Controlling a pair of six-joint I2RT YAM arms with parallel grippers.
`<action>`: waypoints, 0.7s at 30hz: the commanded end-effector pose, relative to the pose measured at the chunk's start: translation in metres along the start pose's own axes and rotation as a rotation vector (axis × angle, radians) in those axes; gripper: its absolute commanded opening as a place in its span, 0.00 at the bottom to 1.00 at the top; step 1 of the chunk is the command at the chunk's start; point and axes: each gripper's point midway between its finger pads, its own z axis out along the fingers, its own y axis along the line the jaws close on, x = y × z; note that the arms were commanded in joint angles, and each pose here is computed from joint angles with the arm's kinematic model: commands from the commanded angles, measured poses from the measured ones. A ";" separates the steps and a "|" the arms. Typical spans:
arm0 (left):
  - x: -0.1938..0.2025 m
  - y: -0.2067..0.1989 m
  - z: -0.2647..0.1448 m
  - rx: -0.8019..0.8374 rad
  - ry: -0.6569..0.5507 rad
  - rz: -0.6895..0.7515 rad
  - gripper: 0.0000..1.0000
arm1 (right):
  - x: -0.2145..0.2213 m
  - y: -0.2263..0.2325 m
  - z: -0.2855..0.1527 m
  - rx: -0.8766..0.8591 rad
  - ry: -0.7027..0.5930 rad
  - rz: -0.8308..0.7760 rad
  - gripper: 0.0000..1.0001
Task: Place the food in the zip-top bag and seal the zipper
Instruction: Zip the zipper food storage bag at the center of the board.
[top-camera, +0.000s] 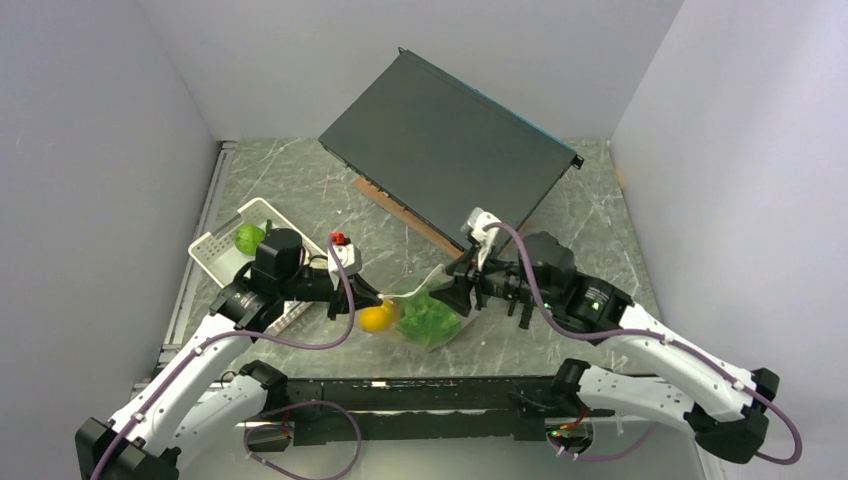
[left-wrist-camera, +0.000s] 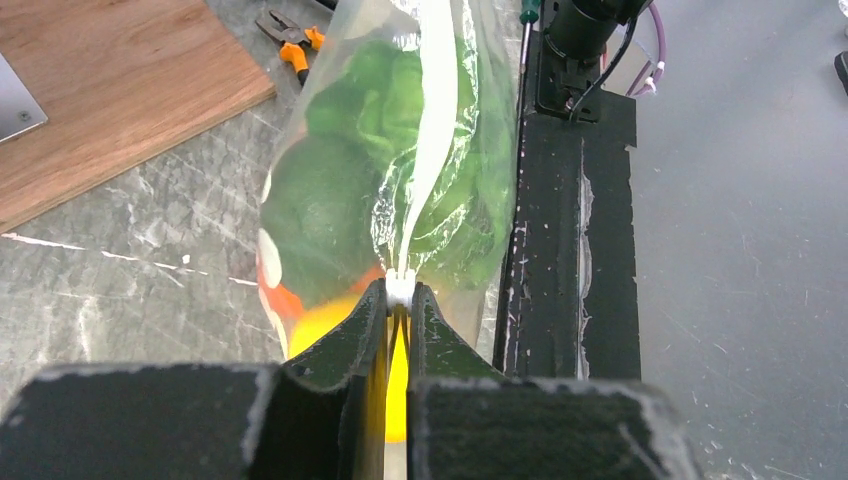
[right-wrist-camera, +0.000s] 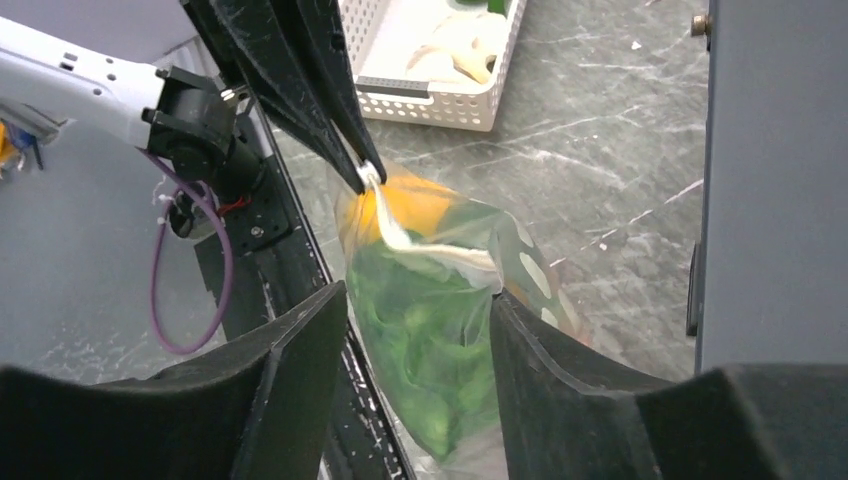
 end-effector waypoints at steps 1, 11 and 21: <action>-0.026 -0.008 -0.004 0.035 -0.066 0.083 0.00 | -0.017 -0.002 0.008 0.006 0.050 -0.067 0.58; -0.028 -0.009 -0.006 0.022 -0.075 0.102 0.00 | -0.041 -0.030 -0.017 0.212 -0.017 -0.042 0.71; -0.031 -0.013 -0.007 0.038 -0.083 0.110 0.00 | -0.034 0.027 0.017 -0.163 0.034 -0.125 0.67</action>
